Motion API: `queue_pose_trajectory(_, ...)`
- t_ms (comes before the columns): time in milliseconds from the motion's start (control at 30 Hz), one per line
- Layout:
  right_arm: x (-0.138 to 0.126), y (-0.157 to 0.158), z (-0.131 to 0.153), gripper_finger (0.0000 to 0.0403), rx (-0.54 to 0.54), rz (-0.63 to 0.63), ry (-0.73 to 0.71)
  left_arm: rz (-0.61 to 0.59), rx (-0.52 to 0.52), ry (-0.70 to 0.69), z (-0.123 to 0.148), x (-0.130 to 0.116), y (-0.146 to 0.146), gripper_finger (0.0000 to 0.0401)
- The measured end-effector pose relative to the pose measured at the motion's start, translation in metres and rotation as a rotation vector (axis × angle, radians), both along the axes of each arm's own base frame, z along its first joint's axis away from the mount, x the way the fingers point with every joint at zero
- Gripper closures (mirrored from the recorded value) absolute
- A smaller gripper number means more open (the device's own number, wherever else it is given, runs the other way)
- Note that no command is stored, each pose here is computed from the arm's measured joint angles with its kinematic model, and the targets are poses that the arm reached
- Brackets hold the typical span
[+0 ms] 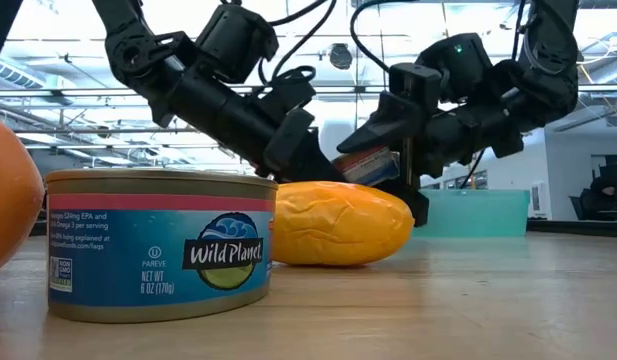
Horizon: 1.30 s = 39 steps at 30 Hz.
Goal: Pick & Place Food Item
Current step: Put the top blue tuna can into the green bin
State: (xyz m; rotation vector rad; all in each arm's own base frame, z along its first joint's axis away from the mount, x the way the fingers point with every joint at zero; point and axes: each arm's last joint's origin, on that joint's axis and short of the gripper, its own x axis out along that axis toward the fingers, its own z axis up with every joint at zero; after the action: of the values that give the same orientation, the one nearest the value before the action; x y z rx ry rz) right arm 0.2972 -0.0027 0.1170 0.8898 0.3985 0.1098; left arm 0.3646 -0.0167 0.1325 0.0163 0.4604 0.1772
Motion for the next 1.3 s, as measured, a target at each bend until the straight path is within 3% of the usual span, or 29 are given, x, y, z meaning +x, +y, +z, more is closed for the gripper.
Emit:
queue_pose_trajectory(267, 0.0, -0.003, 0.0, 0.009, -0.037, -0.005, -0.004, -0.032, -0.009, 0.017, 0.0, -0.001, -0.005, 0.0117)
queue_pose_trajectory(500, -0.001, -0.007, -0.001, 0.0101, -0.045, -0.016, -0.004, -0.092, 0.056, 0.031, -0.001, -0.002, -0.021, 0.0117)
queue_pose_trajectory(633, -0.001, -0.006, -0.001, 0.0146, -0.034, 0.008, -0.005, -0.077, 0.054, 0.037, -0.002, -0.003, -0.021, 0.0117)
queue_pose_trajectory(800, -0.002, -0.004, -0.003, 0.025, -0.039, 0.076, 0.015, -0.07, 0.055, 0.037, -0.002, -0.003, -0.021, 0.0117)
queue_pose_trajectory(1033, -0.003, -0.004, 0.0, 0.0249, -0.032, 0.182, -0.027, -0.046, 0.048, 0.027, -0.001, -0.002, -0.02, 0.0116)
queue_pose_trajectory(1300, -0.012, -0.01, 0.045, 0.0249, -0.099, 0.203, -0.173, -0.007, 0.001, 0.005, 0.0, -0.002, -0.018, 0.0116)
